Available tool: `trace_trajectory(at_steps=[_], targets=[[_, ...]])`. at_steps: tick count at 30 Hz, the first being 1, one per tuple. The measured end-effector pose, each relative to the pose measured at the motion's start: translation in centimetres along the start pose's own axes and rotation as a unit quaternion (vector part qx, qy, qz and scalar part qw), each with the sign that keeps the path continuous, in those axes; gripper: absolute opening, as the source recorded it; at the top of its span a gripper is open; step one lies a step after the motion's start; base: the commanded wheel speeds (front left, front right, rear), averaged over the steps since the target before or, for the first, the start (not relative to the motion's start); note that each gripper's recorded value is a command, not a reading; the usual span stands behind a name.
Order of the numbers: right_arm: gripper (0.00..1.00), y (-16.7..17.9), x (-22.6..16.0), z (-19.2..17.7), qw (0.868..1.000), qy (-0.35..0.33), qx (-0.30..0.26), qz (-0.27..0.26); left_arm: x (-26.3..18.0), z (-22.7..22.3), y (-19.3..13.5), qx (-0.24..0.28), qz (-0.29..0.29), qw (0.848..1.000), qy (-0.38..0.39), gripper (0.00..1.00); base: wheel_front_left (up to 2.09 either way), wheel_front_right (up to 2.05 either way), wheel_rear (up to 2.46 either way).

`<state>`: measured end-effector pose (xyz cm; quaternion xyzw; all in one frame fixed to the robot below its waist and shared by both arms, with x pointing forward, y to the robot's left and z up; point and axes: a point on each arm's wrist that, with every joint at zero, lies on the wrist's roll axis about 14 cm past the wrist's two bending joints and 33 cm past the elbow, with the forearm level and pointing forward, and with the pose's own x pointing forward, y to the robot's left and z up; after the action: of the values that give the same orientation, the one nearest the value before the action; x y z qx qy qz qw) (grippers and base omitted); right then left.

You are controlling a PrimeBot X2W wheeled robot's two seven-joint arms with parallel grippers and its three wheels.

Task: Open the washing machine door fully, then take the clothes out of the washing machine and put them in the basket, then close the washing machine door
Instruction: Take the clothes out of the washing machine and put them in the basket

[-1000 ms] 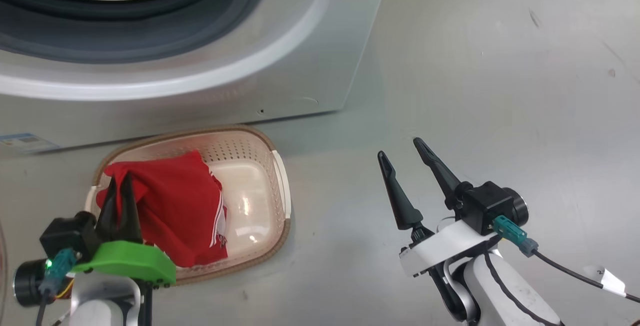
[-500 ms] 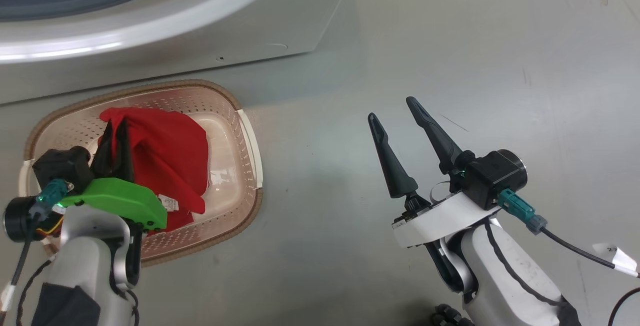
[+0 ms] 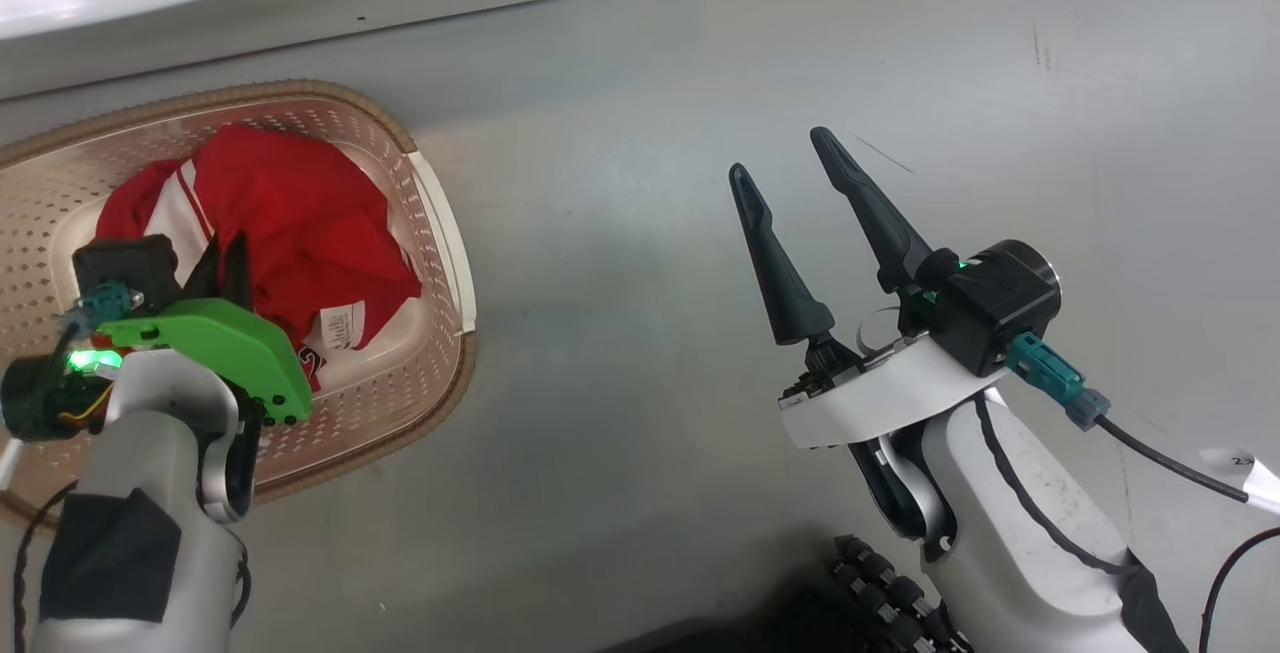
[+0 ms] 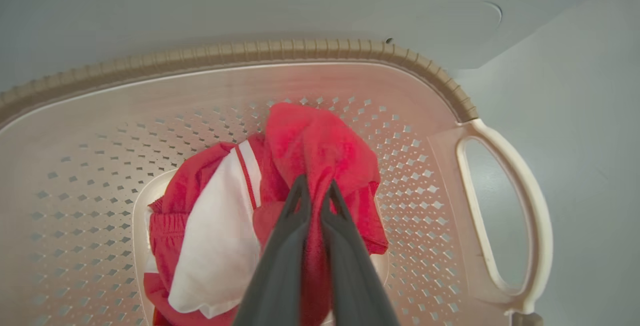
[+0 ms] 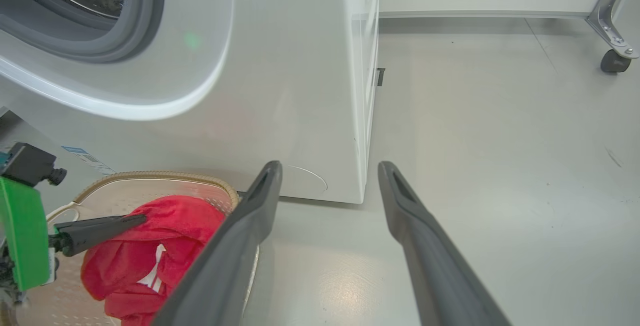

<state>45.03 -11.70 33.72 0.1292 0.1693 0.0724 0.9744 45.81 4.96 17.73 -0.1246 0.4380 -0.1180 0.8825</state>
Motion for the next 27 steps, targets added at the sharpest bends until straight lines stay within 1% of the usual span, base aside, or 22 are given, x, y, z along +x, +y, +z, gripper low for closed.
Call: trace_trajectory(at_steps=[5, 10, 17, 18, 19, 20, 21, 24, 27], targets=[[1.00, -0.7, 0.4, -1.1, 1.000, 0.014, 0.000, -0.007, 1.7, -1.7, 0.0, -0.016, 0.001, 0.999, 0.037, 0.00, 0.00, 0.00, 0.00], [1.00, -0.3, 0.8, -1.3, 1.000, 0.014, 0.001, 0.001, 1.6, -4.3, 1.3, -0.028, 0.022, 0.996, 0.084, 0.00, 0.00, 0.00, 0.00], [1.00, 0.0, 1.0, -0.9, 1.000, 0.009, 0.003, 0.007, 2.3, -3.7, 1.5, -0.027, 0.027, 0.996, 0.086, 0.00, 0.00, 0.00, 0.00], [1.00, 0.0, 1.0, -0.8, 1.000, 0.008, 0.004, 0.007, 2.3, -3.6, 1.5, -0.026, 0.027, 0.996, 0.086, 0.26, 0.00, 0.00, 0.00], [1.00, 0.0, 1.0, -0.8, 1.000, 0.008, 0.004, 0.007, 2.3, -3.6, 1.4, -0.024, 0.027, 0.996, 0.086, 0.62, 0.00, 0.00, 0.00], [1.00, 0.1, 1.0, -0.7, 1.000, 0.008, 0.004, 0.007, 2.2, -3.7, 1.4, -0.012, 0.025, 0.996, 0.088, 1.00, 0.00, 0.00, 0.00], [1.00, 0.1, 1.0, -0.7, 1.000, 0.007, 0.003, 0.007, 2.1, -3.8, 1.5, 0.000, 0.026, 0.996, 0.090, 1.00, 0.00, 0.00, 0.00], [1.00, 0.1, 0.9, -0.4, 1.000, 0.005, 0.002, 0.007, 1.6, -4.1, 1.6, 0.012, 0.026, 0.995, 0.092, 1.00, 0.00, 0.00, 0.00], [1.00, 0.3, 0.8, 0.1, 1.000, -0.001, 0.001, 0.008, 1.1, -3.5, 1.4, 0.016, 0.025, 0.997, 0.078, 1.00, 0.00, 0.00, 0.00]])
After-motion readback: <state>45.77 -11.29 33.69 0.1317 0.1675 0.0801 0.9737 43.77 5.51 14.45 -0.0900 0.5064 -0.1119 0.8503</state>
